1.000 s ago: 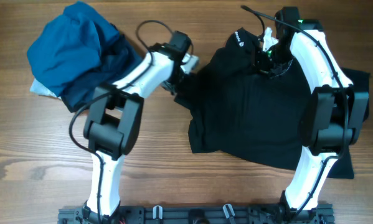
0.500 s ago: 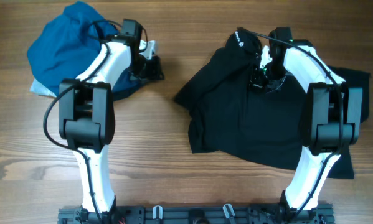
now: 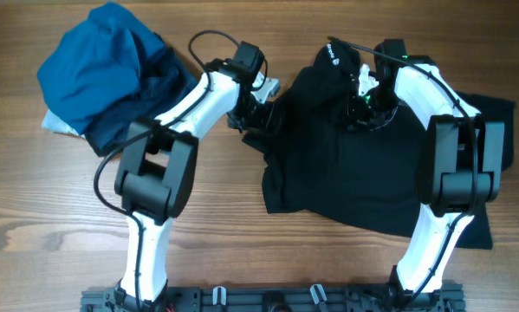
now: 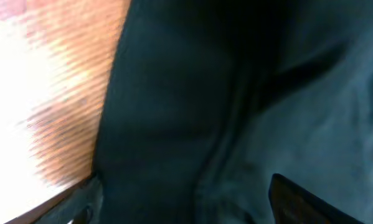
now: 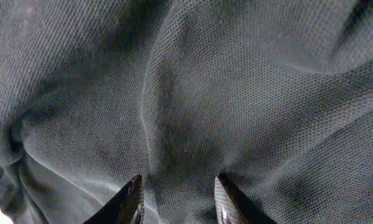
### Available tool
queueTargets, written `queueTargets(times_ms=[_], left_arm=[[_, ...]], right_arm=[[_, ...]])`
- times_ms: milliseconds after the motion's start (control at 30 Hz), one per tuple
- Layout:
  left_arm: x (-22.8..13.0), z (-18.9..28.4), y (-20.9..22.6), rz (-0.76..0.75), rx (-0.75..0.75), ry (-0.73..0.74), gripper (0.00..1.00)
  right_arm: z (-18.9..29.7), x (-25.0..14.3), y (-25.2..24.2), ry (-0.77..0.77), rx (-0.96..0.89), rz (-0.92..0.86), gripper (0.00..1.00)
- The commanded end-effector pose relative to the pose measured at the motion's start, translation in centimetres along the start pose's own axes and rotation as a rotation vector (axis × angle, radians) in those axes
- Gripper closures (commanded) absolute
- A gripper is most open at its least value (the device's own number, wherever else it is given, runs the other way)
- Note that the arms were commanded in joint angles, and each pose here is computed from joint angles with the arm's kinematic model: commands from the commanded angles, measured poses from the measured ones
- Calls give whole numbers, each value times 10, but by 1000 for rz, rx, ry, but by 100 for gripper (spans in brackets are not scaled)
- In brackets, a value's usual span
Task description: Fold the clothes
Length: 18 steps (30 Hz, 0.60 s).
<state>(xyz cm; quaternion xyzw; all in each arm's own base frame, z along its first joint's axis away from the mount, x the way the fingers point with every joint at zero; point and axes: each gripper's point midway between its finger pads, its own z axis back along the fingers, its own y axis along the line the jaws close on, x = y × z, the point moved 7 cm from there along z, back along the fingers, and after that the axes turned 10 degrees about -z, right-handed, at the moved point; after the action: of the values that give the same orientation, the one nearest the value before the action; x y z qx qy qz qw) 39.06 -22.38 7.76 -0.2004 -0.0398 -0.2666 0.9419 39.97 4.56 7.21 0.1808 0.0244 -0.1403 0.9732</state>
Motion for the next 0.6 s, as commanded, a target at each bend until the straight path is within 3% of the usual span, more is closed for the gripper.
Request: queueTargets(times_ms=[0,67,233,367,567], left_arm=[[-19,-47,22,36,8,107,30],[-16,-49,17,32,-42,88,52],[-8,-46,9,21,-131,39,96],[-1,-33,21,41,-122,7,96],[11,40,86,209,-54,-174,96]], right_arm=[[-3,-4,1,21,10,1,63],[-3,-5,1,27,8,-2,63],[-3,-9,0,50,0,-12,63],[-1,-13,-2,73,-8,-23,64],[22,-12,7,32,14,-62,65]])
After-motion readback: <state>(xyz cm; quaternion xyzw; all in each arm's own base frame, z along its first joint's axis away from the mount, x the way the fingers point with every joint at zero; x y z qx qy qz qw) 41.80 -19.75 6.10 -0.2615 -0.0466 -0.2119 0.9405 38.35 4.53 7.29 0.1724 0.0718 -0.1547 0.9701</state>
